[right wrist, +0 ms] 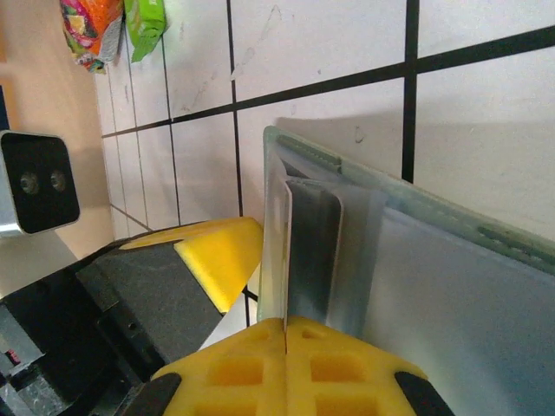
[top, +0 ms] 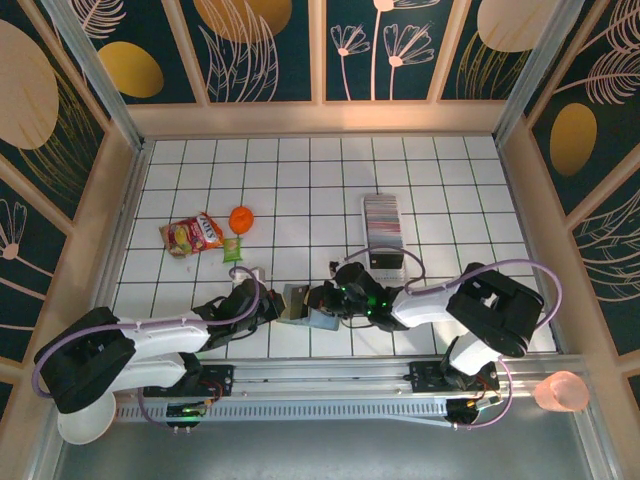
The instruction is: Put the credit cards into the card holder
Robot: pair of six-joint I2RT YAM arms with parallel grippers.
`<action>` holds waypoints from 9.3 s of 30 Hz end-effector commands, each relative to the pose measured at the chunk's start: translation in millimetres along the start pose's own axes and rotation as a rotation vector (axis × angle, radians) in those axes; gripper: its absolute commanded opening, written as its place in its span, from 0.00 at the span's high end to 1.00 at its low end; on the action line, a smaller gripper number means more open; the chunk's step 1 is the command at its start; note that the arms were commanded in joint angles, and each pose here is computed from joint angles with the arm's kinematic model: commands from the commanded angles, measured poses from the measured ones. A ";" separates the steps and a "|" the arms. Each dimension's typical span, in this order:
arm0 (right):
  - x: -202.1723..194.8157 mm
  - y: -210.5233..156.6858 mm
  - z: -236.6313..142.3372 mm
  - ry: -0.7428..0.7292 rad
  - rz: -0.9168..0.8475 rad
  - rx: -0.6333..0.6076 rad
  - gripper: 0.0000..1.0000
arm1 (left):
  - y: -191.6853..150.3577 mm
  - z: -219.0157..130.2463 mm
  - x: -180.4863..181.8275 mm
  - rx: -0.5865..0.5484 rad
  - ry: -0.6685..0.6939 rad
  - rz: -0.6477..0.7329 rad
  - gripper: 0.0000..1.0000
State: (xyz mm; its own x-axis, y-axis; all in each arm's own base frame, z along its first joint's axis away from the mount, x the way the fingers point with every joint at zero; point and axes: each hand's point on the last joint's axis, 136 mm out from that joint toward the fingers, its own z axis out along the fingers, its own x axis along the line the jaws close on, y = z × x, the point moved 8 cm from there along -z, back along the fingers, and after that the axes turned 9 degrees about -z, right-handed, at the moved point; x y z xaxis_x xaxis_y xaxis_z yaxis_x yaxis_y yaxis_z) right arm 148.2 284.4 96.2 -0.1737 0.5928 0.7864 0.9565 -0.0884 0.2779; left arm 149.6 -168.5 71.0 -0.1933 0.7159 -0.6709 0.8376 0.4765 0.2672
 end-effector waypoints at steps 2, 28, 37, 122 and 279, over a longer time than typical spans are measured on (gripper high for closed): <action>1.3 -1.2 7.5 -0.042 -0.025 0.016 0.85 | -4.2 -1.7 10.1 0.014 0.030 -0.004 1.00; 7.9 11.3 20.6 -0.189 -0.042 -0.019 0.79 | -4.9 -3.3 13.5 0.009 0.024 -0.003 1.00; 19.0 16.7 -2.7 -0.279 -0.131 -0.036 0.60 | -3.7 -3.5 13.2 -0.002 0.027 -0.001 1.00; 59.5 -9.1 32.4 -0.138 -0.108 -0.059 0.56 | 5.3 -30.5 31.9 -0.152 0.014 -0.057 0.82; 96.2 138.6 -239.2 -0.517 -0.944 -0.650 1.00 | 7.7 -42.5 -2.0 -0.093 -0.115 0.045 0.63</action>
State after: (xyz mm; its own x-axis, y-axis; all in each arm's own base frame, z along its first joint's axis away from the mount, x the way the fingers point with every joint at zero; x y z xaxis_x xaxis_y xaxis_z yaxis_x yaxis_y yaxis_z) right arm 209.0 145.1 313.5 -0.6262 0.5701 -0.5318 -0.0105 0.6759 0.7369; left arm 132.3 -142.9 96.1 -0.0882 0.6886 -0.7198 0.8033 0.4765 0.3574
